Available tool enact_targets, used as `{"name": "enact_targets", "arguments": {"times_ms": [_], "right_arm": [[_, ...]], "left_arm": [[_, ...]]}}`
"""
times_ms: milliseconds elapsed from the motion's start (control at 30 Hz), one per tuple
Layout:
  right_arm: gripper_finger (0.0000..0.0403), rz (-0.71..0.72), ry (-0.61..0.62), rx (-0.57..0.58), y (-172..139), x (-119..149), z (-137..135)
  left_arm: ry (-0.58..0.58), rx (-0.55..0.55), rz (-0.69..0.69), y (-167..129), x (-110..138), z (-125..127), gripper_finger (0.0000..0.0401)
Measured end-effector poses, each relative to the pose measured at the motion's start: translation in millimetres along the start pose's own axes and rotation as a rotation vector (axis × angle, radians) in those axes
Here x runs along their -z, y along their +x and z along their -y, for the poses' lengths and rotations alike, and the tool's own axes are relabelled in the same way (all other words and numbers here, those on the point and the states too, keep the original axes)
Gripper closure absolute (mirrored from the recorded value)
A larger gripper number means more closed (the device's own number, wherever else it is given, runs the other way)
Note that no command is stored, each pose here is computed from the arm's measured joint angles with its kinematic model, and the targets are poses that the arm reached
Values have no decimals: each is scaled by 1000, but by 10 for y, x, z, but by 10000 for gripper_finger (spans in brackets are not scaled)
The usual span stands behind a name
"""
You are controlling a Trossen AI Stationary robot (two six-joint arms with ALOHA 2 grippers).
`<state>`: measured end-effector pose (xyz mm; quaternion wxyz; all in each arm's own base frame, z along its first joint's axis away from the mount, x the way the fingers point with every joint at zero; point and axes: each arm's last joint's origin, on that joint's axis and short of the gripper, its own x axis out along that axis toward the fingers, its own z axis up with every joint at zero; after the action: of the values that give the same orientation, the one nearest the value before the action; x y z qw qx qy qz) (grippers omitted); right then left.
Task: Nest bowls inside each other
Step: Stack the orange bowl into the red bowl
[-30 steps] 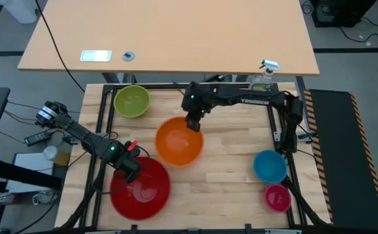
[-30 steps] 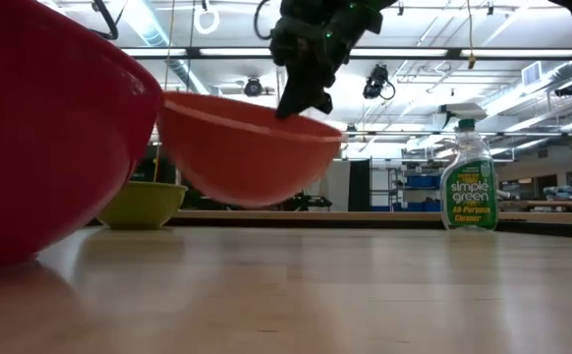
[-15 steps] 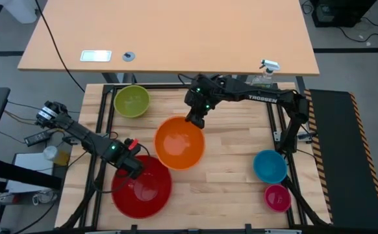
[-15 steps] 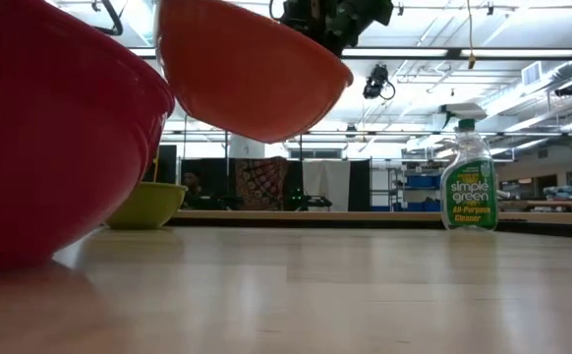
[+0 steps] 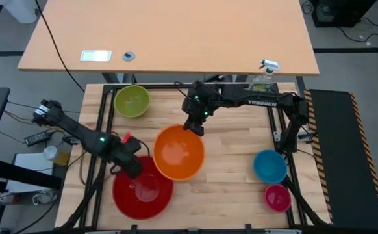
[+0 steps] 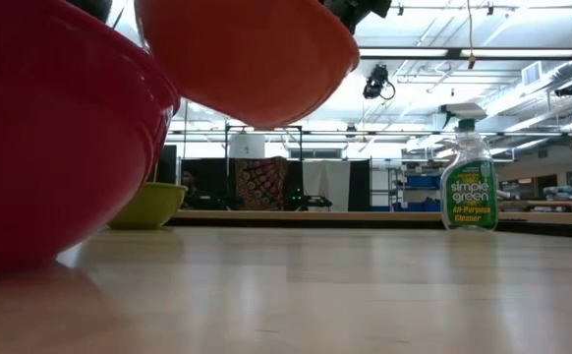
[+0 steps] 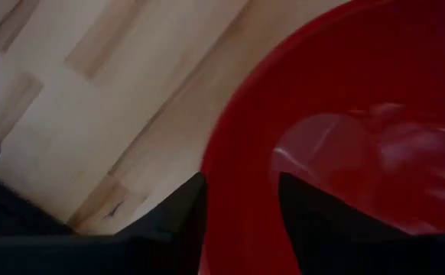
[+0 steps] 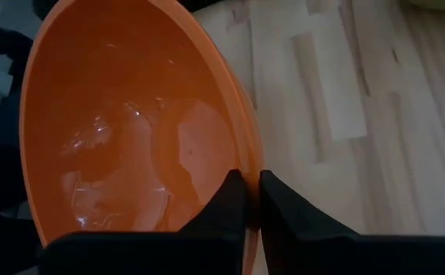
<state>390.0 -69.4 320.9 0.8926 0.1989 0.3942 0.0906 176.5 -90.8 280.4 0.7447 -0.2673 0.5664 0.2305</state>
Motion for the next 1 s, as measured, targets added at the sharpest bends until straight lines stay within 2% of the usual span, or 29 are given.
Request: {"name": "enact_targets", "arguments": {"times_ms": [100, 233, 367, 467, 600, 767, 1000], "right_arm": [[374, 21, 5, -16, 32, -19, -72], [374, 95, -11, -66, 110, -82, -277], [374, 189, -28, -112, 197, -138, -563], [374, 284, -70, -75, 335, -168, -752], [374, 387, -11, -118, 659, -203, -883], [374, 461, 10, -126, 1074, -152, -962], [374, 404, 19, -40, 1519, 51, -930]], "left_arm": [[37, 78, 53, -210, -13, -74, 222], [51, 181, 232, -541, -35, -259, 224], [56, 368, 449, -863, -48, -445, 229], [74, 522, 606, -1098, -54, -563, 229], [88, 679, 745, -1330, -49, -681, 229], [104, 713, 783, -1395, -31, -754, 229], [150, 721, 736, -1362, -24, -718, 229]]}}
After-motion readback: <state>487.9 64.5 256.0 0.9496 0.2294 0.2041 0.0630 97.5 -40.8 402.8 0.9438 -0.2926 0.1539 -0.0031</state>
